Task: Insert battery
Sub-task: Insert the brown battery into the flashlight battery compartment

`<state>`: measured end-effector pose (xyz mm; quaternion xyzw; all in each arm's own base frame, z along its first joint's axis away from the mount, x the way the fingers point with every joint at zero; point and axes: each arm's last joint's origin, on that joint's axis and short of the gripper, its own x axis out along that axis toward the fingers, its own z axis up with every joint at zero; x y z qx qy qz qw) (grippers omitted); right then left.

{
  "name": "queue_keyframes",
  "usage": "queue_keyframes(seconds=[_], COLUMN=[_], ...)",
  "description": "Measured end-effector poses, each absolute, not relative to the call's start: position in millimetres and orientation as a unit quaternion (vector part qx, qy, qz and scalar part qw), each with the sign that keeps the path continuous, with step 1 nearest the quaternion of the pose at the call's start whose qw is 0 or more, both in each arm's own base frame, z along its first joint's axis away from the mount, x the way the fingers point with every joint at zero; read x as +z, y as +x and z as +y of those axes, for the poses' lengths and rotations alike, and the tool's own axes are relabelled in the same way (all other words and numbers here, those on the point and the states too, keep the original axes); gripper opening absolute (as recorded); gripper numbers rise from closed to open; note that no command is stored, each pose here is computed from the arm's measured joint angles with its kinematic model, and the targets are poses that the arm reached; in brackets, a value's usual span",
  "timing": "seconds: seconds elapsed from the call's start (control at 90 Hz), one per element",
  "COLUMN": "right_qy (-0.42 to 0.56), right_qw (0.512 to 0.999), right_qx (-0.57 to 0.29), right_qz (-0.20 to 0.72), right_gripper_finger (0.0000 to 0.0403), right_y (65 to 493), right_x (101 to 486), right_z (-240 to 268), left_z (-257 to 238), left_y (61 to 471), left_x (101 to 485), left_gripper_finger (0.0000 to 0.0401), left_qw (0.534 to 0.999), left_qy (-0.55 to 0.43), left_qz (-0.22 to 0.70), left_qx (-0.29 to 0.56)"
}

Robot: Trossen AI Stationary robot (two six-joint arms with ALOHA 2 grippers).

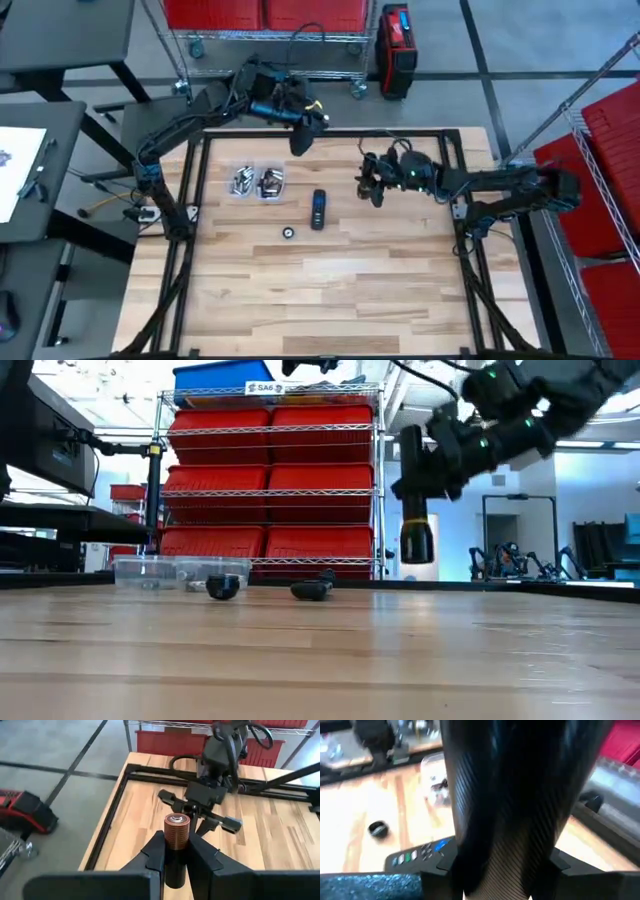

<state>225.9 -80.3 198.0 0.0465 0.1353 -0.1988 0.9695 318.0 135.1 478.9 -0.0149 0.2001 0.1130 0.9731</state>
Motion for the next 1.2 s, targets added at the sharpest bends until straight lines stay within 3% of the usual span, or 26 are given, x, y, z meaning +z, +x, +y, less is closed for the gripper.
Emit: queue_keyframes(seconds=[0.344,0.711,0.856,0.956,1.2], right_qy=[0.033,0.023,0.025,0.022,-0.004], right_qw=[0.964,0.966,0.963,0.97,0.975], right_qx=[-0.197,-0.187,-0.181,-0.182,-0.197], right_qz=[0.178,0.176,0.196,0.162,0.104], right_gripper_finger=[0.0138,0.0139,0.0227,0.0278,0.0299], right_y=[217,223,218,218,209], right_x=[161,151,149,160,186], right_z=[-70,-63,-62,-62,-61], left_z=[133,134,134,134,134], left_y=[319,319,319,319,319], left_x=[480,481,481,481,481], left_gripper_finger=[0.0029,0.0029,0.0029,0.0029,0.0029], left_qw=[0.974,0.974,0.974,0.974,0.974], left_qy=[-0.035,-0.04,-0.04,-0.04,-0.039], left_qz=[0.192,0.187,0.187,0.187,0.187], left_qx=[0.115,0.12,0.121,0.121,0.121])
